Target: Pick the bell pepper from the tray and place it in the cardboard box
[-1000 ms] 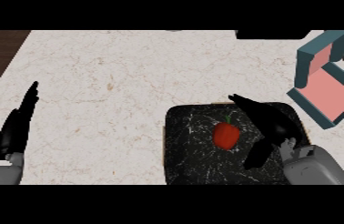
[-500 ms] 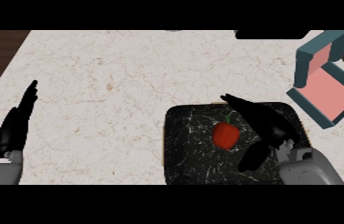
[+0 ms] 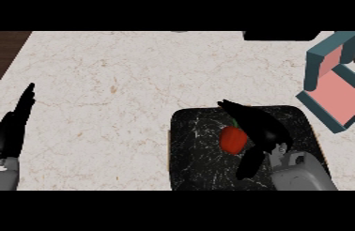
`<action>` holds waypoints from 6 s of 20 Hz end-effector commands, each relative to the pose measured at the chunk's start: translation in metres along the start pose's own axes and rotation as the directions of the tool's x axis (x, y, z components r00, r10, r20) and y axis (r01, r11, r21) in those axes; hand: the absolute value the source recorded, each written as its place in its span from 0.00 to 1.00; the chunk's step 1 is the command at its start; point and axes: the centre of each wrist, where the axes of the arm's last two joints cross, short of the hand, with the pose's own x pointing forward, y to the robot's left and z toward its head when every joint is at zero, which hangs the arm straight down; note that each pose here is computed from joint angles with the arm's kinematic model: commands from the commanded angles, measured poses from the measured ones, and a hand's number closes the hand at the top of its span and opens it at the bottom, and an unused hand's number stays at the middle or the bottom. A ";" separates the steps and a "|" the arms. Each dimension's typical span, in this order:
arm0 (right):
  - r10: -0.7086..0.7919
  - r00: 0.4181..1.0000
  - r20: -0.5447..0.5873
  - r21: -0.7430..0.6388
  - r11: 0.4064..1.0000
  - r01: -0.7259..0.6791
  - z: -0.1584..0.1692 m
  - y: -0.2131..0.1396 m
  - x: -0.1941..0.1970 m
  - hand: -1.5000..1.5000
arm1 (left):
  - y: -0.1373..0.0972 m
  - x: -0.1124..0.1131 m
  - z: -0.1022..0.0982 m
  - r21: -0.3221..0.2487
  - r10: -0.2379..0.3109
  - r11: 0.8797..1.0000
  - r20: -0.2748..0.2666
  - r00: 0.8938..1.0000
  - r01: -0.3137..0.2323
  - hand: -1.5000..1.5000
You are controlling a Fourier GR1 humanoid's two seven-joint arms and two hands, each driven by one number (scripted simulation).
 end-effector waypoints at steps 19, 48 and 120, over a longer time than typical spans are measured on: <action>0.184 0.975 -0.121 -0.326 0.921 -0.214 -0.033 0.012 -0.007 1.00 | -0.002 -0.010 -0.003 0.005 0.004 1.000 -0.006 1.000 -0.004 0.50; 0.074 0.987 0.141 -0.754 0.655 0.058 0.202 -0.194 -0.329 1.00 | -0.020 0.016 -0.002 -0.016 0.013 1.000 0.009 1.000 -0.013 0.50; -0.479 0.789 0.383 -0.739 0.354 0.574 0.242 -0.171 -0.376 0.00 | -0.012 0.007 -0.007 -0.004 0.010 1.000 0.039 0.999 -0.010 0.50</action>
